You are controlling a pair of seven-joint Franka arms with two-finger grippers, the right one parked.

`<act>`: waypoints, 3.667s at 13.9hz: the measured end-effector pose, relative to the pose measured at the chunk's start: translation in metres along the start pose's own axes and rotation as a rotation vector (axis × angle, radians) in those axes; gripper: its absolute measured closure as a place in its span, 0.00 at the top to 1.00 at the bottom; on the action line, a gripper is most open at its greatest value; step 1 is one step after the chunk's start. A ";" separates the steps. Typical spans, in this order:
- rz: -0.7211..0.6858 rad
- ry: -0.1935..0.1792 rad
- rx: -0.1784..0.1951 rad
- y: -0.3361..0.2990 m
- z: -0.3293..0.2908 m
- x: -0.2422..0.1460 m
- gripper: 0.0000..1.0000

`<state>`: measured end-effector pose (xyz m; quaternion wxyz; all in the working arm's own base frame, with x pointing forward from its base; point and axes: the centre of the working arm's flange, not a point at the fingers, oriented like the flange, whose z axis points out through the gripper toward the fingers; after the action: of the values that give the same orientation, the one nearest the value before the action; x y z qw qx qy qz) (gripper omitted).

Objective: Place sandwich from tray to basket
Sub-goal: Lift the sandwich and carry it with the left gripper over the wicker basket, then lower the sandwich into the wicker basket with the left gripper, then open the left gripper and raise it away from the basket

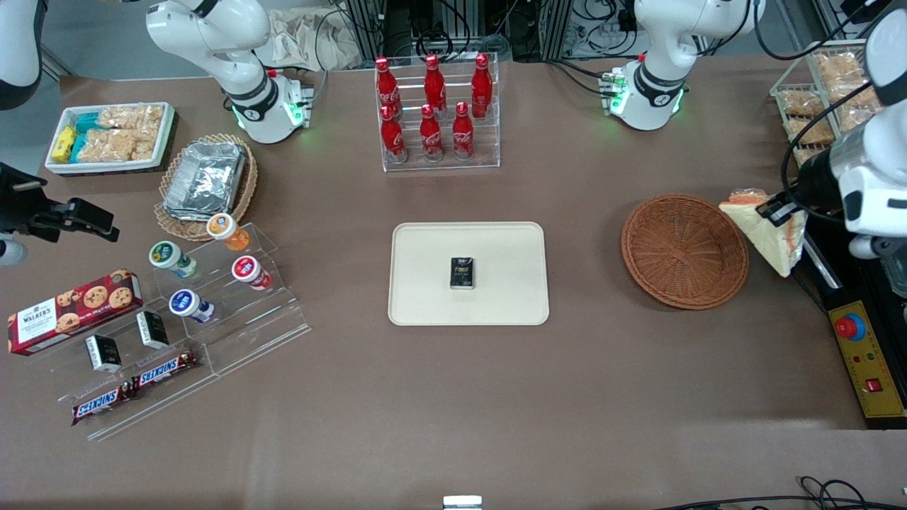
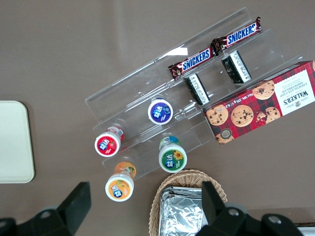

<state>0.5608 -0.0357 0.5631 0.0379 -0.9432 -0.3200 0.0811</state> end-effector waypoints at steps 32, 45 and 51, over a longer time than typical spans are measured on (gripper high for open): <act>-0.100 -0.012 -0.063 -0.029 0.322 -0.010 0.35; -0.022 -0.039 -0.041 -0.016 0.313 -0.027 1.00; 0.107 -0.026 -0.057 -0.034 0.256 -0.030 1.00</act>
<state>0.4719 -0.0222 0.3196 0.0027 -0.9585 -0.2719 0.0860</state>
